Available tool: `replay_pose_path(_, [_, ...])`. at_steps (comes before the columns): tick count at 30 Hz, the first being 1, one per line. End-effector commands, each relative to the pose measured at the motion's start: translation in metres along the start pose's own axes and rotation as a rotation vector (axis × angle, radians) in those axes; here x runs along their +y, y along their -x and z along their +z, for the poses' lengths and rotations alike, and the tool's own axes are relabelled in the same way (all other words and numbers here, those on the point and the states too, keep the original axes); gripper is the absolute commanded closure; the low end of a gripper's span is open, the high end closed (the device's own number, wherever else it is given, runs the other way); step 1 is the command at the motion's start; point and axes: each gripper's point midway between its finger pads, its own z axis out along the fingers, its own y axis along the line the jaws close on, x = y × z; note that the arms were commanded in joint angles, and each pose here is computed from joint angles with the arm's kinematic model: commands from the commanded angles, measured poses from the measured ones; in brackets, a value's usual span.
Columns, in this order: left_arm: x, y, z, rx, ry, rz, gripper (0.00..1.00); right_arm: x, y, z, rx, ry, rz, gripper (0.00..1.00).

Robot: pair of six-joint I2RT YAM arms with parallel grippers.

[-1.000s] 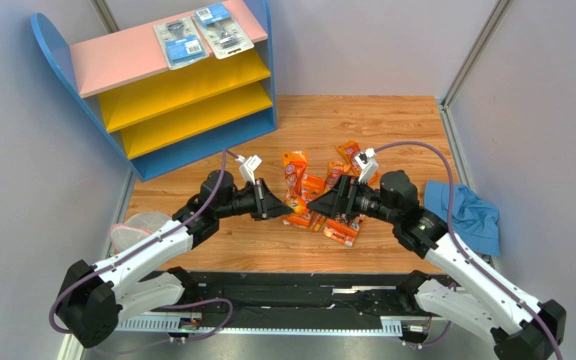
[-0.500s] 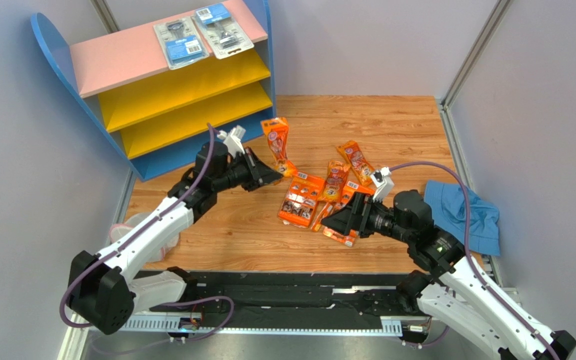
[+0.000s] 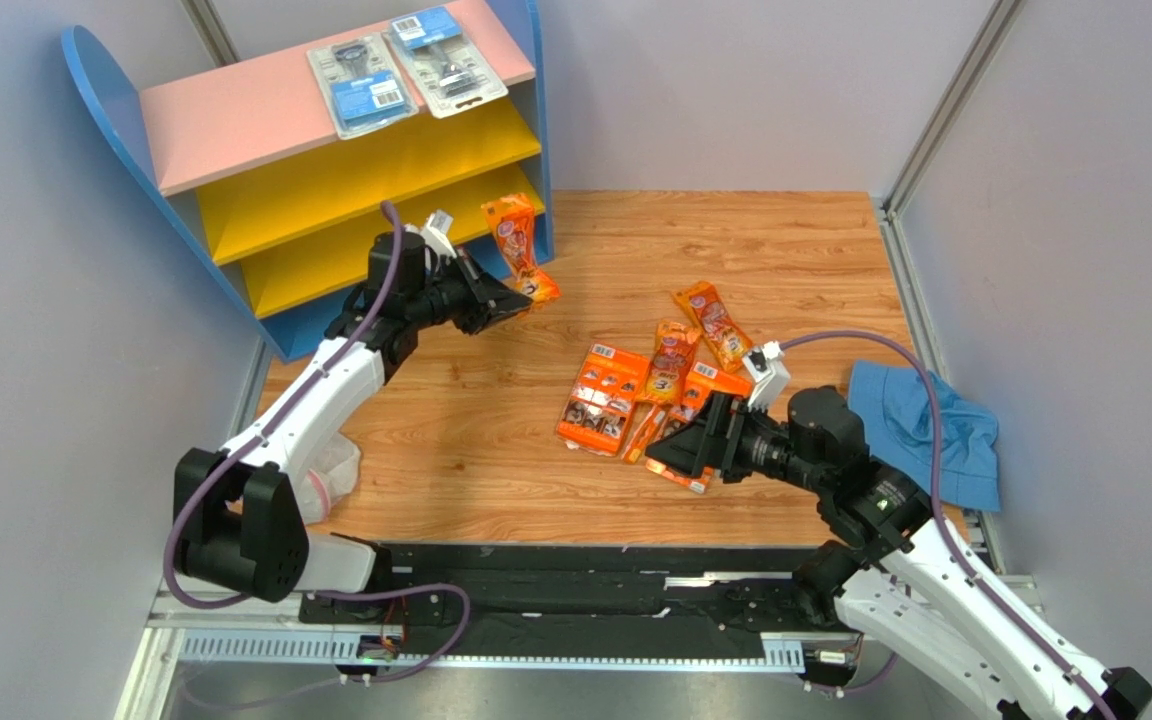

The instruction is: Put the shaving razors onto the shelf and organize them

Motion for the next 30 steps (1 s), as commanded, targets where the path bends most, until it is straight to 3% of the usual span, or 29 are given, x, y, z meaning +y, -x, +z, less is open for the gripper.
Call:
replay_pose_path(1, [-0.026, 0.02, -0.001, -0.011, -0.068, 0.036, 1.0, -0.001, 0.001, -0.001, -0.013, -0.001, 0.002, 0.12])
replay_pose_path(11, [-0.018, 0.041, 0.005, -0.026, -0.05, 0.024, 1.0, -0.006, -0.004, -0.001, -0.008, -0.007, 0.011, 0.12])
replay_pose_path(17, [-0.015, 0.033, 0.001, 0.009, -0.043, 0.04, 1.0, -0.009, -0.007, -0.001, -0.001, -0.009, 0.017, 0.12])
replay_pose_path(24, [-0.013, 0.032, -0.04, -0.063, 0.065, 0.171, 1.0, -0.009, -0.009, 0.0, 0.007, -0.005, 0.018, 0.12])
replay_pose_path(30, [-0.016, 0.021, -0.078, -0.054, 0.144, 0.229, 1.0, -0.01, -0.01, 0.0, 0.009, -0.007, 0.028, 0.12])
